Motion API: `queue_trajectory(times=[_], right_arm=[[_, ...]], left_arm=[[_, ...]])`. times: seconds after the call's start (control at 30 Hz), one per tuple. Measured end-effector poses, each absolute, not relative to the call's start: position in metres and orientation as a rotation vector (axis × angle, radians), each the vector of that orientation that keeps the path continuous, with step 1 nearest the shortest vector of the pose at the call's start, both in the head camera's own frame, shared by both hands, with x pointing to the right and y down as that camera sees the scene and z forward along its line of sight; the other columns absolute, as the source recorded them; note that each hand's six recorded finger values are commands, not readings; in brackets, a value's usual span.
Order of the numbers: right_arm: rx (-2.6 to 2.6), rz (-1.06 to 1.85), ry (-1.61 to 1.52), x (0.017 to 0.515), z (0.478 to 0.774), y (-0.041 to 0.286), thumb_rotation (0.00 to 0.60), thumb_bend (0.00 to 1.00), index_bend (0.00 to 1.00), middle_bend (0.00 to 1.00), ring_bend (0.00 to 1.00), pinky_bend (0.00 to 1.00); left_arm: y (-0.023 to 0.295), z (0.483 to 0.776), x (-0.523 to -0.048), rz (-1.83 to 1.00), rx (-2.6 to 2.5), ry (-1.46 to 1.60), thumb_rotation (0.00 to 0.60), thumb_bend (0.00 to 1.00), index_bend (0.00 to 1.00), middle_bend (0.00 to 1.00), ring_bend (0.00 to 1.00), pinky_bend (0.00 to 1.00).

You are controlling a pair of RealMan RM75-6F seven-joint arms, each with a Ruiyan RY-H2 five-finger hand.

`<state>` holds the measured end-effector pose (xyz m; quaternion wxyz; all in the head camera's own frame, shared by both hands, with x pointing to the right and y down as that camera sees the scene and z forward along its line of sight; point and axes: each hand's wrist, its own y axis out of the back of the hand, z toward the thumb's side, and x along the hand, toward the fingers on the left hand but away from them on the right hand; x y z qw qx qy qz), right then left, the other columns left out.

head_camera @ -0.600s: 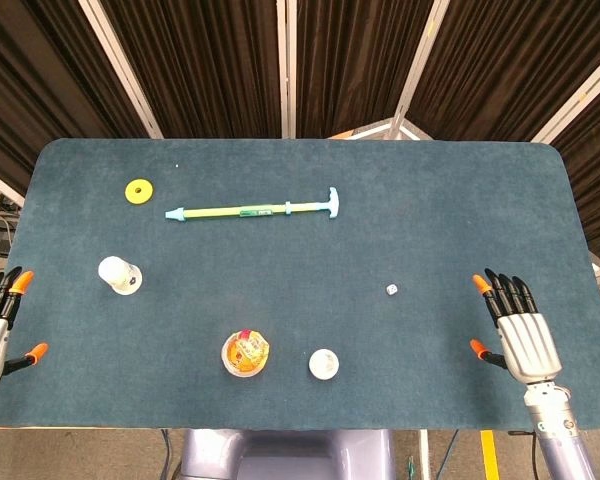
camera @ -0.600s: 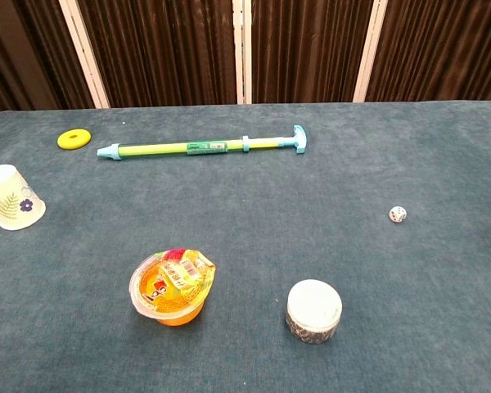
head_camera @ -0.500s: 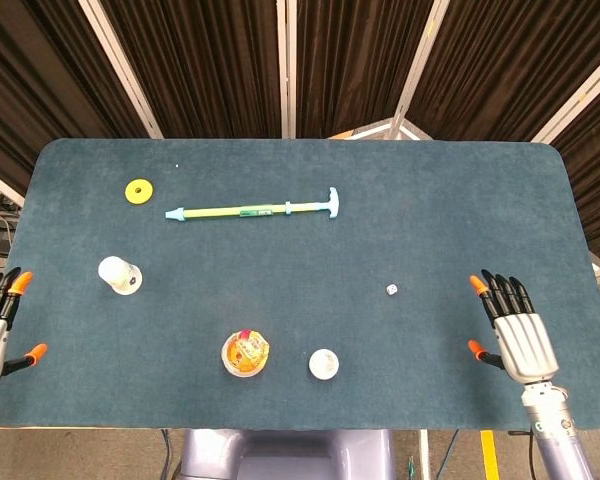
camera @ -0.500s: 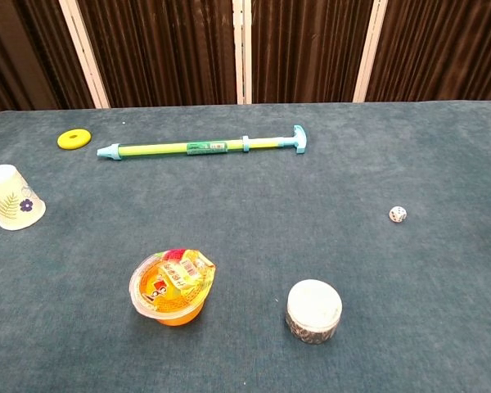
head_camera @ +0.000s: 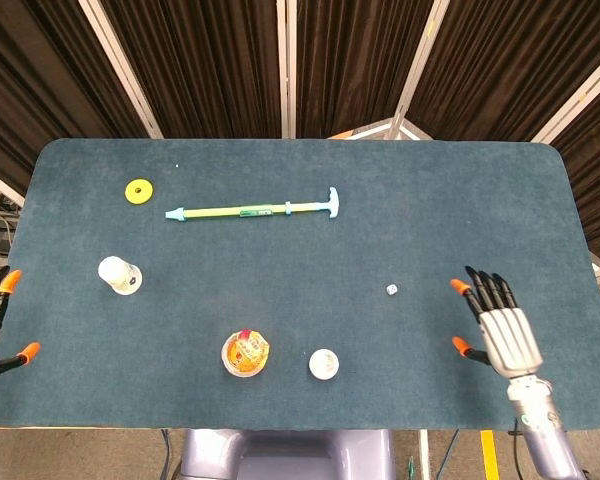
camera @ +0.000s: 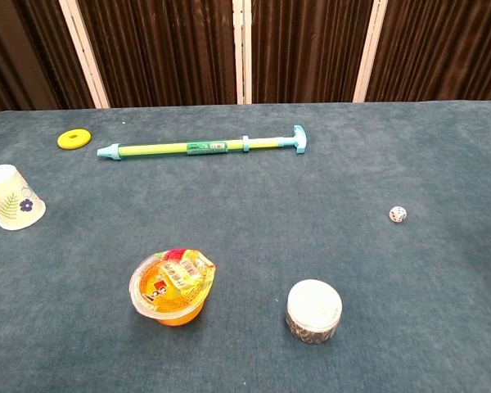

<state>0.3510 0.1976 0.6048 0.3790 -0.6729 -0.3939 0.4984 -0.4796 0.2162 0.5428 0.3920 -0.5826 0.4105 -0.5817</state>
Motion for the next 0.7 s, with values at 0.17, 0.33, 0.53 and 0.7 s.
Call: queue_trajectory(times=[0.17,0.33,0.53,0.7], right_arm=[[-1.749,1.250,-0.924,0.322,0.619,0.176,0.600,0.18,0.30,0.05,0.00,0.00],[-1.770,1.284,-0.795,0.294,0.644,0.158,0.600,0.20,0.34,0.09,0.00,0.00],[-1.764,1.347,-0.696,0.280,0.676,0.150,0.600,0.21,0.36,0.10,0.00,0.00],[-1.745,1.391,-0.644,0.275,0.698,0.142,0.600,0.21,0.38,0.11,0.00,0.00]], left_arm=[[0.214,0.544,-0.486,-1.491,-1.478,1.057,0.600,0.06,0.00,0.00,0.00,0.00],[0.213,0.545,-0.488,-1.496,-1.481,1.056,0.600,0.06,0.00,0.00,0.00,0.00],[0.213,0.546,-0.487,-1.498,-1.485,1.052,0.600,0.06,0.00,0.00,0.00,0.00],[0.213,0.547,-0.488,-1.502,-1.485,1.051,0.600,0.06,0.00,0.00,0.00,0.00]])
